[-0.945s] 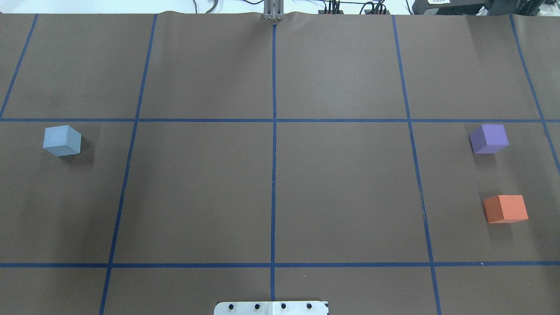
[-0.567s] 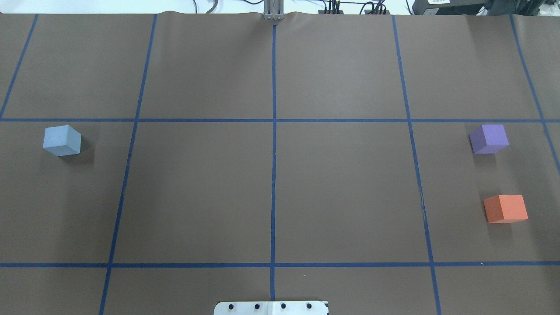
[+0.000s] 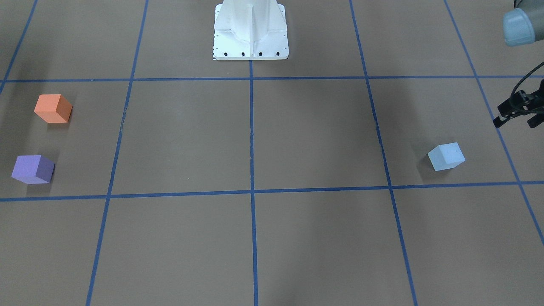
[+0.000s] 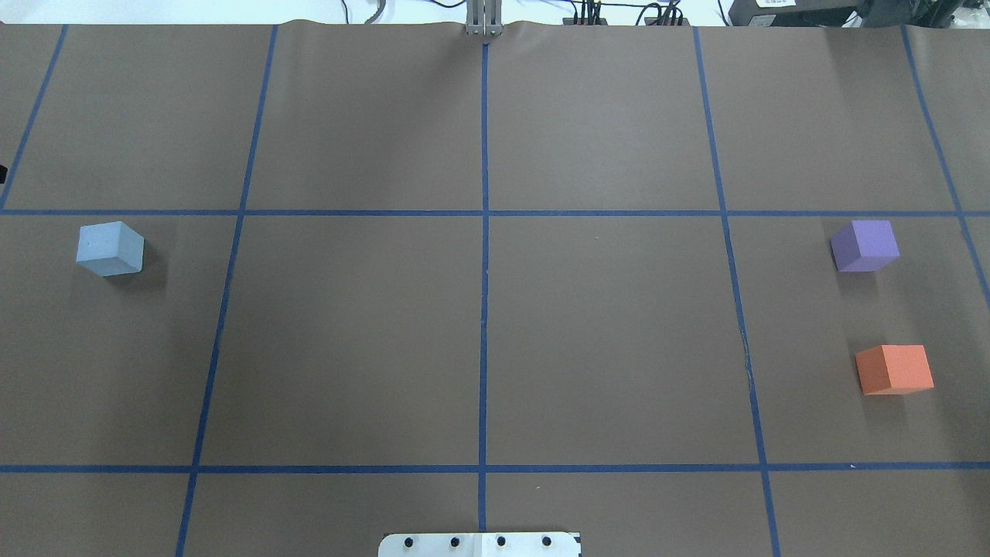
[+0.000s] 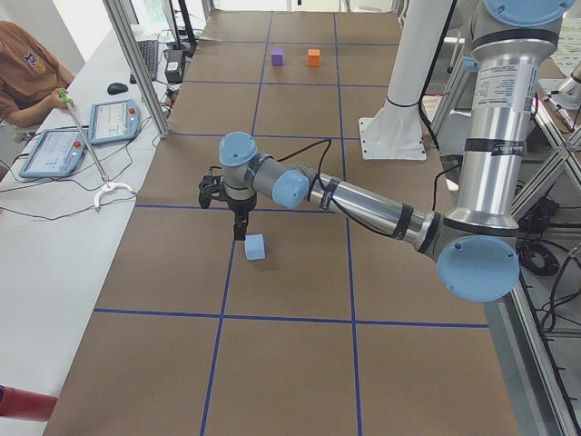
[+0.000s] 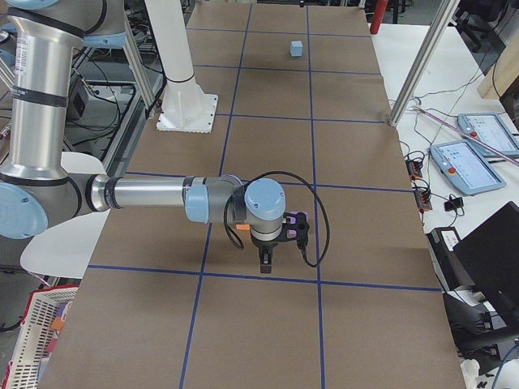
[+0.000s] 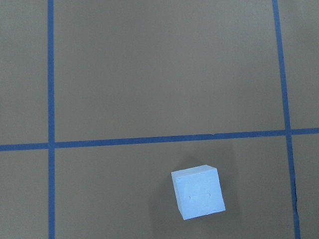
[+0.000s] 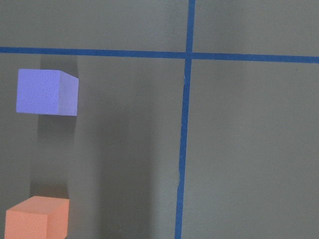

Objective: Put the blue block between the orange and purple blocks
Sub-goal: 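Lower the left gripper onto the light blue cube and grasp it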

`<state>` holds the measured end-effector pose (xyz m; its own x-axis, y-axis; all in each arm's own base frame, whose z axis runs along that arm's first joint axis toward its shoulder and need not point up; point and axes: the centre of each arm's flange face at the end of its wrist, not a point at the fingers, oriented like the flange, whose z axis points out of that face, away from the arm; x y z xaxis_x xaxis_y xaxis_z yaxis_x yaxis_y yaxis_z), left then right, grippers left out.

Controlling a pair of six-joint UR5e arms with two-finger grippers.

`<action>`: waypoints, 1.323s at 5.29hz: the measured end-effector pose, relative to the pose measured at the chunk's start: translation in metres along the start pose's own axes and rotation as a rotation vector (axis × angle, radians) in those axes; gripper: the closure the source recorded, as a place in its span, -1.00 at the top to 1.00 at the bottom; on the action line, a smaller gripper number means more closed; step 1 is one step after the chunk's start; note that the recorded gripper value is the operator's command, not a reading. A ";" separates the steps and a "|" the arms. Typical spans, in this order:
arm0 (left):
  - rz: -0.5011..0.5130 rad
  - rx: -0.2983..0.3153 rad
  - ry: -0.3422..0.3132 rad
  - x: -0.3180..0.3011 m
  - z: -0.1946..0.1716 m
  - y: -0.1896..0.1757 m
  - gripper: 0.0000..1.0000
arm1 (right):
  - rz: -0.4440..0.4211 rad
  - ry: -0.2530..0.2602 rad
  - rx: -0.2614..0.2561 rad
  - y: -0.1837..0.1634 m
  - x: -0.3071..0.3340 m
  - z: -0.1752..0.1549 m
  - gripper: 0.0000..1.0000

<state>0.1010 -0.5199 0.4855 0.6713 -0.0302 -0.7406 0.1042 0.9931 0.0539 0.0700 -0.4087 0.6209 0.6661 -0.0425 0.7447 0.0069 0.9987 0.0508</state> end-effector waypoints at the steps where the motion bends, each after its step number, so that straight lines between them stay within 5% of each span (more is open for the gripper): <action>1: -0.038 0.025 -0.026 0.020 0.032 0.007 1.00 | 0.001 -0.004 0.001 0.000 -0.001 0.000 1.00; 4: -0.033 0.056 -0.049 0.030 0.122 0.024 1.00 | -0.002 -0.010 0.006 0.000 -0.004 -0.003 1.00; 7: -0.014 0.033 -0.073 0.034 0.150 0.028 1.00 | -0.004 -0.010 0.007 -0.001 -0.004 -0.003 1.00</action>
<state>0.2363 -0.5102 0.5622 0.7213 -0.0539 -0.6905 0.1378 0.9882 0.0669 0.0697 -0.4092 0.6156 0.6587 -0.0472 0.7509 0.0045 0.9983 0.0588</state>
